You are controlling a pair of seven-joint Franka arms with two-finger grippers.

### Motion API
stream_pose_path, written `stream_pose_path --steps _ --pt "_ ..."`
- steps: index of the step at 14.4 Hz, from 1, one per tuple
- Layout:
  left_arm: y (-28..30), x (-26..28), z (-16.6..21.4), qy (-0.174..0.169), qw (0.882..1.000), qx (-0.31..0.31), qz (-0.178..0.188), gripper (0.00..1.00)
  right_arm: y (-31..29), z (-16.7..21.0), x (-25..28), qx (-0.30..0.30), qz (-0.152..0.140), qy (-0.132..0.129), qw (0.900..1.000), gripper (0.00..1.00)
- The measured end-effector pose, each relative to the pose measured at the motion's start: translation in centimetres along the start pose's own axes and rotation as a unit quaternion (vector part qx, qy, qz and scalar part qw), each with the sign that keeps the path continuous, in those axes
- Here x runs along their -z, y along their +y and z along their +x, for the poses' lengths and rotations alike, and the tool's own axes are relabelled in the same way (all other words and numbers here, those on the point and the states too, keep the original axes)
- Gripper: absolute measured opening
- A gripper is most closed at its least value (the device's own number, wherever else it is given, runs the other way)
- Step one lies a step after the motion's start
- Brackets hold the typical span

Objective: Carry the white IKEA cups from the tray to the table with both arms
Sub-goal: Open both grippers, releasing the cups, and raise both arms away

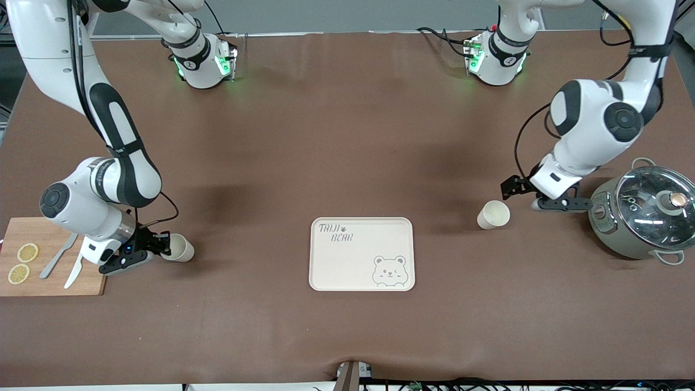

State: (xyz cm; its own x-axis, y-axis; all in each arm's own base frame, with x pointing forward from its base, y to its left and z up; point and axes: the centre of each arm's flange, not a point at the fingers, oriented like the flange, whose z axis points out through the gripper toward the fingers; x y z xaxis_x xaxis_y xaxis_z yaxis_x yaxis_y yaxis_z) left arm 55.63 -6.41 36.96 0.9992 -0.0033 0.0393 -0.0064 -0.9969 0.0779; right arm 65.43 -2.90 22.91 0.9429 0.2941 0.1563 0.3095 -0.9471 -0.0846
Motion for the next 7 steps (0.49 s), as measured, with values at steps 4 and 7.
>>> stream_pose_path --steps 4,7 --pt "-0.1 8.8 3.0 -0.024 1.000 -0.008 0.015 1.00 0.1 0.7 0.7 0.001 -0.001 0.005 1.000 0.66" --pt "-0.2 12.8 4.2 -0.012 0.999 -0.022 0.046 1.00 0.3 2.8 3.7 0.006 0.022 -0.015 1.000 0.97"
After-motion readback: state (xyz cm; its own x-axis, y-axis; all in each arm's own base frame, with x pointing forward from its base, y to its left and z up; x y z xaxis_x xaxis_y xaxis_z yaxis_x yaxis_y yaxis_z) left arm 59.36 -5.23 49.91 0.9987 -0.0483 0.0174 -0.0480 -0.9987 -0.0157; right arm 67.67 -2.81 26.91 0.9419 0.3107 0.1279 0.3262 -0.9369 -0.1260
